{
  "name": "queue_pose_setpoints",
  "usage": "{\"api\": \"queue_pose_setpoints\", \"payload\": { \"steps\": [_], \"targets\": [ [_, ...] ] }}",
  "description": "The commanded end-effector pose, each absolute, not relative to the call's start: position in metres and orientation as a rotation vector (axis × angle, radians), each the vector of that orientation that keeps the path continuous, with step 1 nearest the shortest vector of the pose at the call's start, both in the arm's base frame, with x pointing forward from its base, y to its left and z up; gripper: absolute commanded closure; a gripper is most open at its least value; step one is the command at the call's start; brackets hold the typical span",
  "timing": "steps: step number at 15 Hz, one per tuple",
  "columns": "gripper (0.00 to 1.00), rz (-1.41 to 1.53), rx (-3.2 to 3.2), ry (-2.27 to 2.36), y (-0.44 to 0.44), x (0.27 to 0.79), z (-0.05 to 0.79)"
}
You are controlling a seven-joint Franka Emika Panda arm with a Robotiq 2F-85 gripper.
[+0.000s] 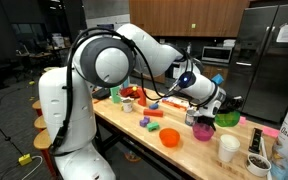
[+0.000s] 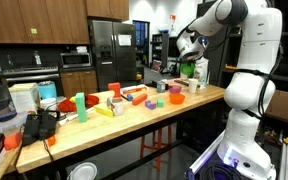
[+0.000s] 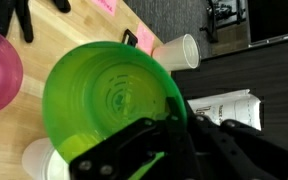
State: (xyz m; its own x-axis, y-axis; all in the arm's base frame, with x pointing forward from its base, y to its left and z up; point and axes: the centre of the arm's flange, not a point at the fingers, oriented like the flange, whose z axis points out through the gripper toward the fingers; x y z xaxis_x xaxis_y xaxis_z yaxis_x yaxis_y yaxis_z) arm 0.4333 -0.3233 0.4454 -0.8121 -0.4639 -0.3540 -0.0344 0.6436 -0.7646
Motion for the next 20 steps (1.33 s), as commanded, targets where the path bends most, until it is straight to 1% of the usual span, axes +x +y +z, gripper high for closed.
{"api": "queue_pose_setpoints", "payload": {
  "steps": [1,7,20],
  "targets": [
    [0.99,-1.067,-0.469,2.298,-0.31,0.463,0.467],
    [0.99,-0.977,-0.523,2.283,-0.29,0.486,0.444],
    [0.99,-0.8,-0.524,2.339,-0.269,0.502,0.391]
  ]
}}
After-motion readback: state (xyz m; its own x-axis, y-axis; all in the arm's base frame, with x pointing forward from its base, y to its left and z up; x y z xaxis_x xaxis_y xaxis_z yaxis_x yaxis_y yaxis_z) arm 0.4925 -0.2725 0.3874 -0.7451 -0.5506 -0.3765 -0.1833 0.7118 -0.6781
